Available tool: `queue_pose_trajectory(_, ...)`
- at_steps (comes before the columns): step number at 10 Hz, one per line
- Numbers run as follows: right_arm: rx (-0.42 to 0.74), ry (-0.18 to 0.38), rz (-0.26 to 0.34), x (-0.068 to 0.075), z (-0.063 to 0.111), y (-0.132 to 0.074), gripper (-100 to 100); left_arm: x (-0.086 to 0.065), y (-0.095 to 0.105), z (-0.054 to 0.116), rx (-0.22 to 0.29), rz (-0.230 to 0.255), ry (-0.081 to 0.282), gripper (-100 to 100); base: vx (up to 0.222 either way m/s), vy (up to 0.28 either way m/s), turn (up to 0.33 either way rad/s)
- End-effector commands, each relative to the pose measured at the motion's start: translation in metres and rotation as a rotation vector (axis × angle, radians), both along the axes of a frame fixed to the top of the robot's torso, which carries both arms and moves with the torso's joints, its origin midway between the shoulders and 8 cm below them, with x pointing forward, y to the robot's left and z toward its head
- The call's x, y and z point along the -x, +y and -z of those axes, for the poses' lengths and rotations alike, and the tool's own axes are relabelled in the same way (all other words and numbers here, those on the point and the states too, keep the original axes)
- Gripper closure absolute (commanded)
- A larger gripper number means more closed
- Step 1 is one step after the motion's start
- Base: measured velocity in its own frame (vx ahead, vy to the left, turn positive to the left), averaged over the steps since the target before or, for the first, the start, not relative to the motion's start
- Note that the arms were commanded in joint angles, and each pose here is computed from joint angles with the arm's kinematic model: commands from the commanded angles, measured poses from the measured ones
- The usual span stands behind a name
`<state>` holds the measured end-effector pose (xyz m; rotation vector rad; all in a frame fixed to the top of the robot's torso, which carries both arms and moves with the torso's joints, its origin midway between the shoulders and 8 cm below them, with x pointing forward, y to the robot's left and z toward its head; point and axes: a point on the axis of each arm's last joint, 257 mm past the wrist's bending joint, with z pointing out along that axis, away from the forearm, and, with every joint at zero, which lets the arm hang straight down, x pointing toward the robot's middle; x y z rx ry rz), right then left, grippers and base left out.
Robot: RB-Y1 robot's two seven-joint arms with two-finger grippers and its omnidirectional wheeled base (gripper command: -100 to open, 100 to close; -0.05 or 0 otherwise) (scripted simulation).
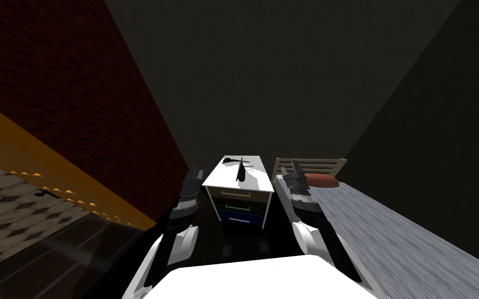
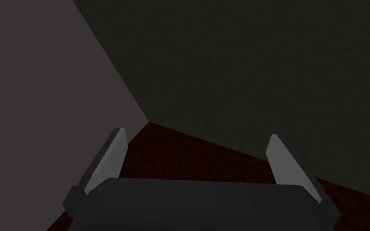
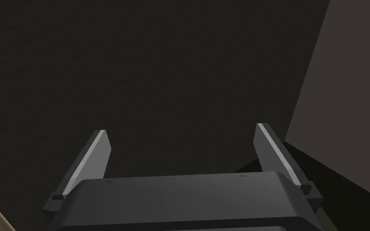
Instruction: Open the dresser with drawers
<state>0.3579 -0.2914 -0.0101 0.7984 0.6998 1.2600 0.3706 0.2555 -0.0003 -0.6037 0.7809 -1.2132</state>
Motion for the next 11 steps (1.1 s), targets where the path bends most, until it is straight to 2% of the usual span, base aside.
queue_pose_trajectory(1,0.0,0.0,0.0,0.0,0.0,0.0,0,0.0,0.0,0.0,0.0,0.0,0.0,0,0.0,0.0,0.0)
queue_pose_trajectory(9,0.0,0.0,0.0,0.0,0.0,0.0,0,0.0,0.0,0.0,0.0,0.0,0.0,0,0.0,0.0,0.0)
queue_pose_trajectory(10,0.0,0.0,0.0,0.0,0.0,0.0,0,-0.002,-0.004,0.008,-0.033,0.018,0.008,-100,0.014,0.004,-0.006)
queue_pose_trajectory(11,0.0,0.0,0.0,0.0,0.0,0.0,0,-0.004,-0.005,0.012,-0.046,0.025,0.012,-100,0.016,0.006,-0.008)
